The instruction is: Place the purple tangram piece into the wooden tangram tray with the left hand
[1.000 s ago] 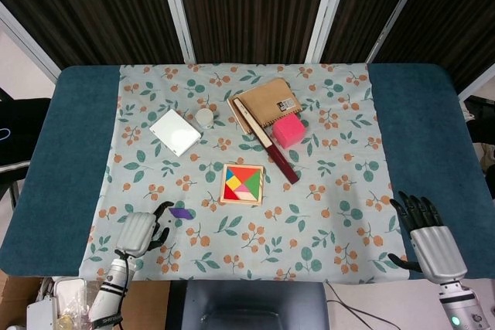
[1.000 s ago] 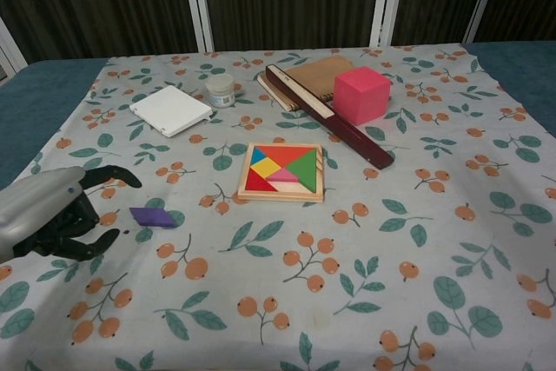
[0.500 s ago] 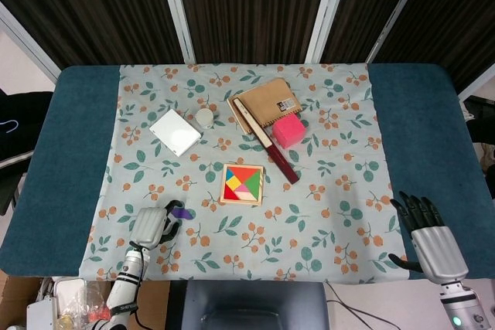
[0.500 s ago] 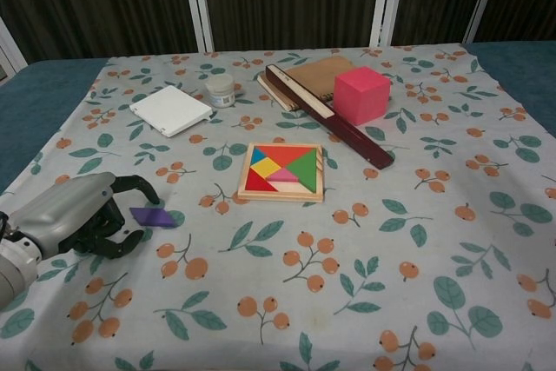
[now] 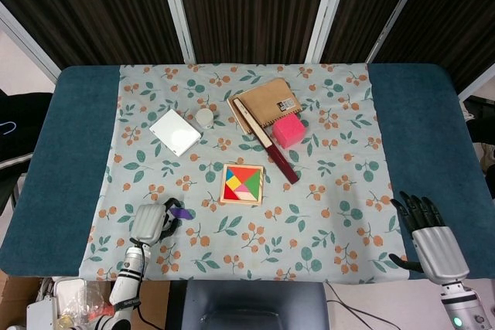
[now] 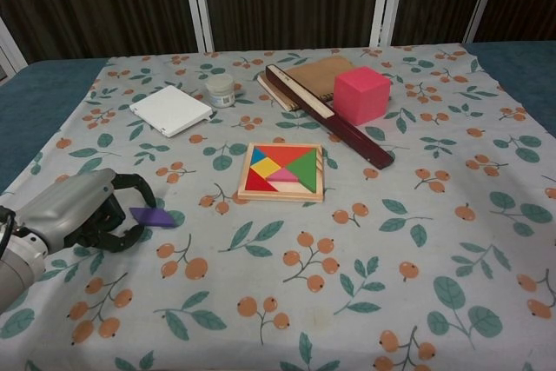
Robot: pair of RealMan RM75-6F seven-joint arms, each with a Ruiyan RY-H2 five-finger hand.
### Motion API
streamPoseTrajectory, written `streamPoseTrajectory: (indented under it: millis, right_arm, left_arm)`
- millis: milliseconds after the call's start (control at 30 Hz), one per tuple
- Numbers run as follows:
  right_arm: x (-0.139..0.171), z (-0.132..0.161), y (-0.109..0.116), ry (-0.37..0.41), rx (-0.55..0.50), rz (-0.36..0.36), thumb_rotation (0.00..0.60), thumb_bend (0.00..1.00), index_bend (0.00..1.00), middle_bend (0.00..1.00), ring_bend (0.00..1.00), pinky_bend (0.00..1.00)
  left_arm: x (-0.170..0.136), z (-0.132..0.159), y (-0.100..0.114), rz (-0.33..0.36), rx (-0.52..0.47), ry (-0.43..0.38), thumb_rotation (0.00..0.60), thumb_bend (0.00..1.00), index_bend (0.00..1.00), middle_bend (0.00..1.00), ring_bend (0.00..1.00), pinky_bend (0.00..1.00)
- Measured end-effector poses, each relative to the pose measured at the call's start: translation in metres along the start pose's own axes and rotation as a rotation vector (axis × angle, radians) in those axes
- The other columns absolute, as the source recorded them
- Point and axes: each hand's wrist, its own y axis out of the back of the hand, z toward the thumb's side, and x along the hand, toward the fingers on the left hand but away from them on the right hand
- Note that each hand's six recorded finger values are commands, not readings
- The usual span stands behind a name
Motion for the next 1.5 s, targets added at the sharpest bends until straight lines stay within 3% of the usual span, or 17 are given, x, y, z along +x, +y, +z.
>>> streamPoseTrajectory:
  millis: [500,700,1200,1500]
  right_arm:
    - [0.0,0.001,-0.001,0.002,0.004,0.003,0.553,0.12,0.0,0.0,0.0,0.0]
    - [0.0,0.002,-0.002,0.005,0.004,0.008,0.551,0.12,0.0,0.0,0.0,0.0]
    - [0.001,-0.001,0.001,0.011,-0.02,0.011,0.552,0.12,0.0,0.0,0.0,0.0]
    - [0.004,-0.01,0.01,0.011,-0.067,0.004,0.553,0.12,0.0,0.0,0.0,0.0]
  left_arm:
    - [0.001,0.001,0.004,0.021,-0.021,0.001,0.6,0.4,0.53,1.0,1.0,1.0]
    - [0.0,0.012,0.007,0.019,-0.072,-0.016,0.6,0.4,0.53,1.0,1.0,1.0]
    - [0.02,0.103,0.026,0.02,-0.112,-0.139,0.6,0.4,0.53,1.0,1.0,1.0]
    - [0.038,0.138,0.018,0.008,-0.097,-0.173,0.6,0.4,0.54,1.0,1.0,1.0]
